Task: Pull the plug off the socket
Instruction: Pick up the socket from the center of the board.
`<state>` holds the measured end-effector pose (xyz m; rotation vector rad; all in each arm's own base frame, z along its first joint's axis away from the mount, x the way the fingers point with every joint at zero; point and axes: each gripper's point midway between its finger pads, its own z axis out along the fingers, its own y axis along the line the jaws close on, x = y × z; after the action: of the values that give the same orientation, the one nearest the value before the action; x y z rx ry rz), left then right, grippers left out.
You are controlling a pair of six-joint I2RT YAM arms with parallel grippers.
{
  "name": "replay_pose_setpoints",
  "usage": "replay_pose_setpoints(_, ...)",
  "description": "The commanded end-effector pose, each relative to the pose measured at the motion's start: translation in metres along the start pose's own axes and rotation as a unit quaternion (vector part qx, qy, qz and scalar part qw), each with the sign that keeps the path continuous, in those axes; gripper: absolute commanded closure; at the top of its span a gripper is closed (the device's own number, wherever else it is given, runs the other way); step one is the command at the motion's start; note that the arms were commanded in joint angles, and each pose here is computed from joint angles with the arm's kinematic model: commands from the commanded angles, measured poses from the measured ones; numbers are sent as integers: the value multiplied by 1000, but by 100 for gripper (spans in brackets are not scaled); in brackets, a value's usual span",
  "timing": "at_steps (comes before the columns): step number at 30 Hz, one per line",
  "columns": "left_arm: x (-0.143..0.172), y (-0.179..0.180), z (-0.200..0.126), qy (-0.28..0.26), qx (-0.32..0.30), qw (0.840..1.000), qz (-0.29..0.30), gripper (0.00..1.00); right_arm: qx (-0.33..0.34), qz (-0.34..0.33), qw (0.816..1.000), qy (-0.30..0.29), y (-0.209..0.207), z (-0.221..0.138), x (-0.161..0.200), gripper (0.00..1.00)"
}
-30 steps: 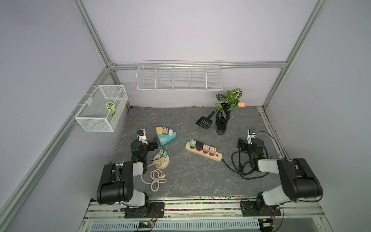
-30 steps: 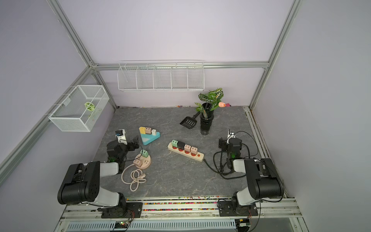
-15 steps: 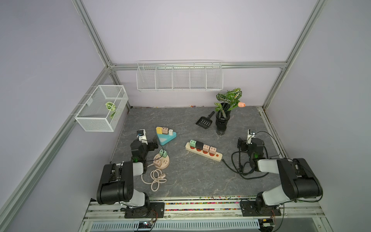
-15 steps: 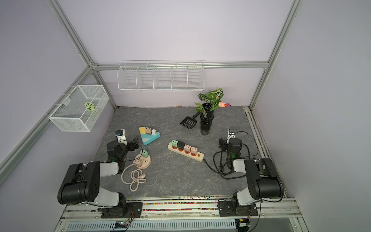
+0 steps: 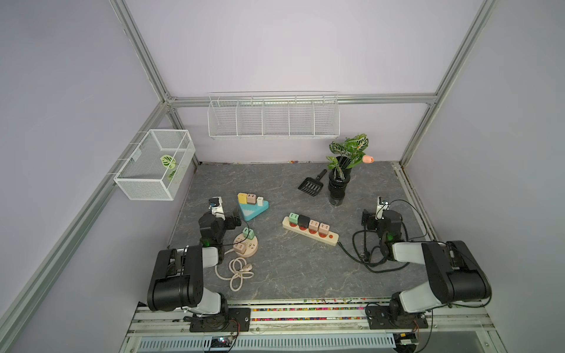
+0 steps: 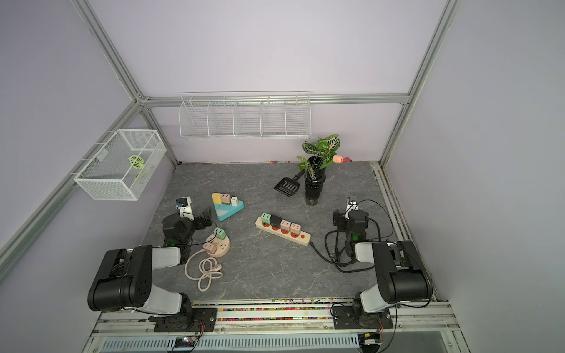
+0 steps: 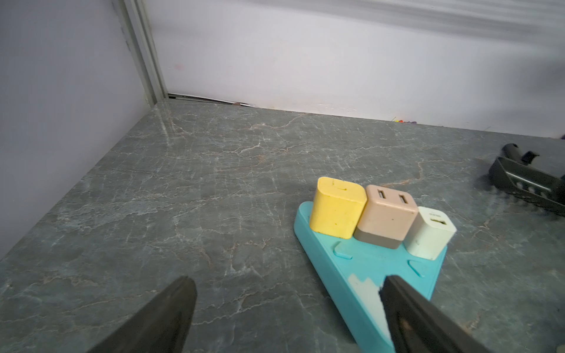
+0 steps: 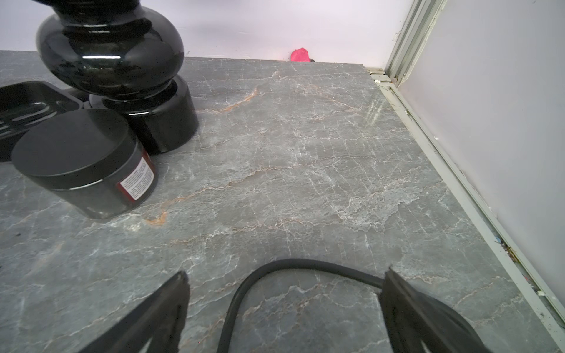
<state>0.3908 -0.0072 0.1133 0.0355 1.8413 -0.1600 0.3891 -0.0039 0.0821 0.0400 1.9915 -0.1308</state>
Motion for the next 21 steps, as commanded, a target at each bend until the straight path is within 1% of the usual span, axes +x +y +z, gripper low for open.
replay_pose_setpoints(1,-16,-16,2,-9,49,998,33,0,6,-3,1000,-17,-4,-1,-22,1)
replay_pose_setpoints(3,-26,-17,3,8,47,998,30,0,5,-4,1000,6,-4,-7,-30,1)
replay_pose_setpoints(5,-38,-17,2,11,40,999,29,0,2,-4,1000,7,-4,-13,-41,1)
replay_pose_setpoints(7,-56,-17,-2,8,33,999,16,0,-11,6,1000,-1,-1,-21,-55,1)
replay_pose_setpoints(9,-82,-19,-9,-6,33,999,-18,0,-30,37,999,-18,3,-33,-76,1)
replay_pose_setpoints(10,-94,-21,-13,-12,34,999,-38,0,-34,51,998,-18,4,-37,-83,1)
replay_pose_setpoints(12,-118,-19,-21,-18,24,994,-104,0,-30,91,995,4,1,-48,-98,1)
replay_pose_setpoints(14,-134,-15,-25,-8,8,985,-171,0,-12,122,992,38,-6,-58,-109,1)
replay_pose_setpoints(17,-144,-10,-28,25,-18,971,-237,0,9,135,988,79,-13,-68,-114,1)
replay_pose_setpoints(19,-139,3,-35,54,-72,953,-288,0,55,175,980,73,-29,-71,-111,1)
replay_pose_setpoints(21,-129,14,-47,60,-121,930,-342,0,17,183,980,75,-22,-72,-112,1)
